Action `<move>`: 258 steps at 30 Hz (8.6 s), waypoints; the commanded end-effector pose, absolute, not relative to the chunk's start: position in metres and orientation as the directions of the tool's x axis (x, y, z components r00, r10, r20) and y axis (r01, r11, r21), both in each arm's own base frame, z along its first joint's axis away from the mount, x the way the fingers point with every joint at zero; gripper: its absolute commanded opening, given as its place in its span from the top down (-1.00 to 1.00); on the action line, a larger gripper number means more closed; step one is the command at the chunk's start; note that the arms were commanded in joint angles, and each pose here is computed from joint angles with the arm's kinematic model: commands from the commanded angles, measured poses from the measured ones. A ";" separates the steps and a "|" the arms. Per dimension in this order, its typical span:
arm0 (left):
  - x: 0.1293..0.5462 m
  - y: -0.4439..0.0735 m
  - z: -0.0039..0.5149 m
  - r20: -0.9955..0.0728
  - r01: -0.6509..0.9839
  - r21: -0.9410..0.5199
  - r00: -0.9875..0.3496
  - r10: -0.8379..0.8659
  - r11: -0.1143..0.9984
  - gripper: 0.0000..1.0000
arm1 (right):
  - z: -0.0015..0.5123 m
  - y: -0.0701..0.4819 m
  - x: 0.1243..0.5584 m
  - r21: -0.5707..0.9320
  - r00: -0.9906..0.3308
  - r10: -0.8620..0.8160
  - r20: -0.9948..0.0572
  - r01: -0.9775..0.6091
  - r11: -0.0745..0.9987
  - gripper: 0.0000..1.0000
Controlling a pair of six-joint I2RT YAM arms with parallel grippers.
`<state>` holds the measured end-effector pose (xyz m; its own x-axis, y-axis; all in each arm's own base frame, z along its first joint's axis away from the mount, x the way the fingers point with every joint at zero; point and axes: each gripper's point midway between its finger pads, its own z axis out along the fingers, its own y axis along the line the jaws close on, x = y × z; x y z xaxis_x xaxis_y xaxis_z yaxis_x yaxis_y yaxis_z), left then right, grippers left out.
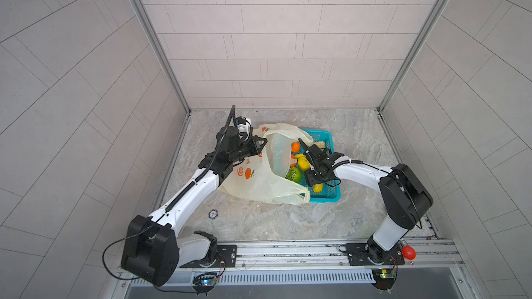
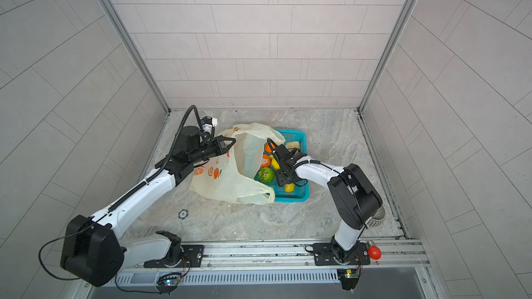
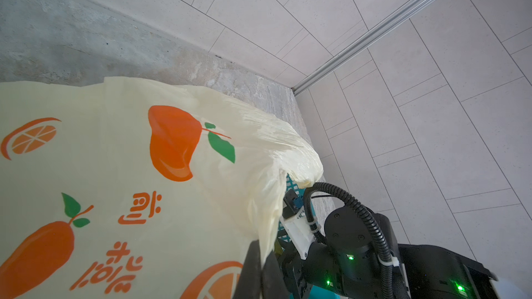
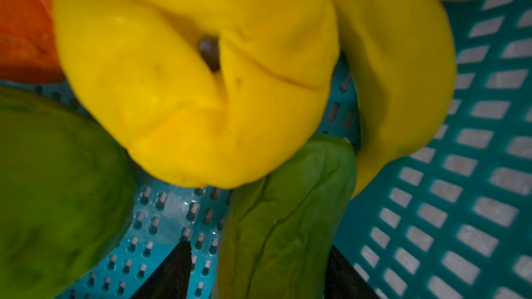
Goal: Place the fruits into the plastic bag
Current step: 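Lift the green cucumber into the bag and open the right gripper, then return the right gripper to the basket toward the remaining fruits, then lower the right gripper and grasp the green custard apple, then carry the green custard apple into the bag and open the right gripper, then move the right gripper back over the basket above the yellow lumpy fruit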
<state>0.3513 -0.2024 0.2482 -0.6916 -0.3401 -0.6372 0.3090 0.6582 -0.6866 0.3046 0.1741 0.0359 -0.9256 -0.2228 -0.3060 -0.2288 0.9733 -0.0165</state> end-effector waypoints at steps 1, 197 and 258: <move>0.358 -0.203 0.264 -0.661 0.336 -0.681 -0.665 -0.348 0.650 1.00 | 0.026 0.172 0.299 -0.015 -0.934 -0.220 -0.283 -0.225 0.974 -0.34; 0.337 -0.201 0.281 -0.683 0.367 -0.656 -0.659 -0.314 0.659 1.00 | 0.178 0.382 0.281 0.438 -0.635 -0.401 -0.660 -0.759 0.481 0.07; 0.339 -0.195 0.275 -0.701 0.352 -0.627 -0.645 -0.306 0.695 1.00 | 0.141 0.160 0.349 0.469 -0.767 0.262 -0.585 -0.057 0.881 -0.62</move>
